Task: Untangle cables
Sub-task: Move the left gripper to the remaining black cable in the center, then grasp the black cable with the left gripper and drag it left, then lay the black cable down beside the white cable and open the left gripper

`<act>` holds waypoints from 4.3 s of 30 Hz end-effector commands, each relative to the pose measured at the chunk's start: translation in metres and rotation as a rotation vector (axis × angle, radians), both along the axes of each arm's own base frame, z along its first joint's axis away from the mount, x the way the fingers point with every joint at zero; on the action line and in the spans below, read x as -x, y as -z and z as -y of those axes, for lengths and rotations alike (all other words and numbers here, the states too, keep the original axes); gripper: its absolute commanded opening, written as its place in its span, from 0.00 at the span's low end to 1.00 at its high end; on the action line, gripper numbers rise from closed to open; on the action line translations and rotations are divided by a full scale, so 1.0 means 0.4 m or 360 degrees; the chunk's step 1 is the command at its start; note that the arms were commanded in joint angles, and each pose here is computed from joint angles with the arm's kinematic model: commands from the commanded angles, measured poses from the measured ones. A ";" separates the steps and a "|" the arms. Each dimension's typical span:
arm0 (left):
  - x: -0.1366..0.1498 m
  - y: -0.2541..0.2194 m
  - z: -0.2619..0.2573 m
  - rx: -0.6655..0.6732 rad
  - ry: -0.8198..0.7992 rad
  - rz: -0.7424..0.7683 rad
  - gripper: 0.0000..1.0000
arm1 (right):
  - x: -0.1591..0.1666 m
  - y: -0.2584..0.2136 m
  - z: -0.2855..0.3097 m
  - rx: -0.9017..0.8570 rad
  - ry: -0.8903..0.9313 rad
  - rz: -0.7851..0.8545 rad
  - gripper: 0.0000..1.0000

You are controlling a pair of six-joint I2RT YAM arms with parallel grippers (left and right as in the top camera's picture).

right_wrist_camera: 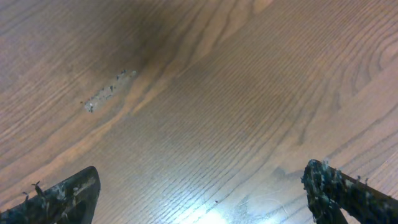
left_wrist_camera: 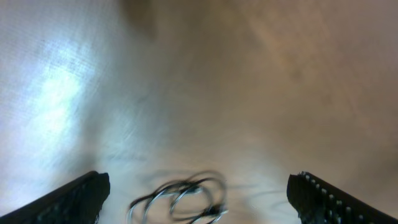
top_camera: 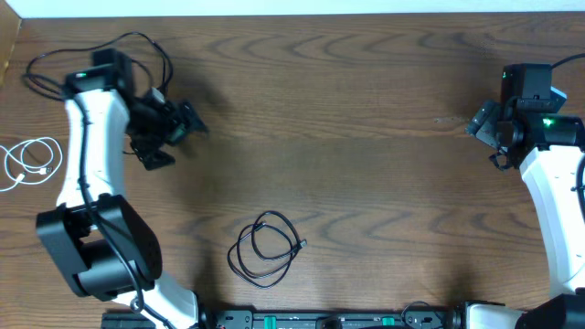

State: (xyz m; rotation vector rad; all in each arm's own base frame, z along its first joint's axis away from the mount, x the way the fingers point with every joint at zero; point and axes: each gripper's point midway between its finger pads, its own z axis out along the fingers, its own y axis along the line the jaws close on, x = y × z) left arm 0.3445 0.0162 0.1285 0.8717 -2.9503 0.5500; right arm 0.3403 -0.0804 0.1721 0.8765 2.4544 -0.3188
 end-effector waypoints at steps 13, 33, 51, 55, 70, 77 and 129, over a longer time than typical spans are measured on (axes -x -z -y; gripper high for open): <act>0.164 -0.099 0.078 -0.0474 0.0063 0.0118 1.00 | 0.002 0.001 0.004 0.0003 0.0028 0.0004 0.99; 0.404 0.203 0.251 -0.0342 0.0566 -0.0188 0.93 | 0.002 0.001 0.004 0.0003 0.0028 0.0004 0.99; 0.439 0.330 0.226 -0.0468 0.0568 -0.0124 0.88 | 0.002 0.001 0.004 0.0003 0.0028 0.0004 0.99; 0.434 0.332 0.209 -0.0534 0.0530 -0.0123 0.84 | 0.002 0.001 0.004 0.0003 0.0028 0.0004 0.99; 0.414 0.377 0.220 -0.0528 0.0534 -0.0172 0.19 | 0.002 0.001 0.004 0.0003 0.0028 0.0004 0.99; 0.333 0.350 0.135 -0.0655 0.0317 -0.0099 0.08 | 0.002 0.001 0.004 0.0003 0.0028 0.0004 0.99; -0.006 0.111 -0.585 -0.1000 -0.1251 0.0836 0.08 | 0.002 0.001 0.004 0.0003 0.0028 0.0004 0.99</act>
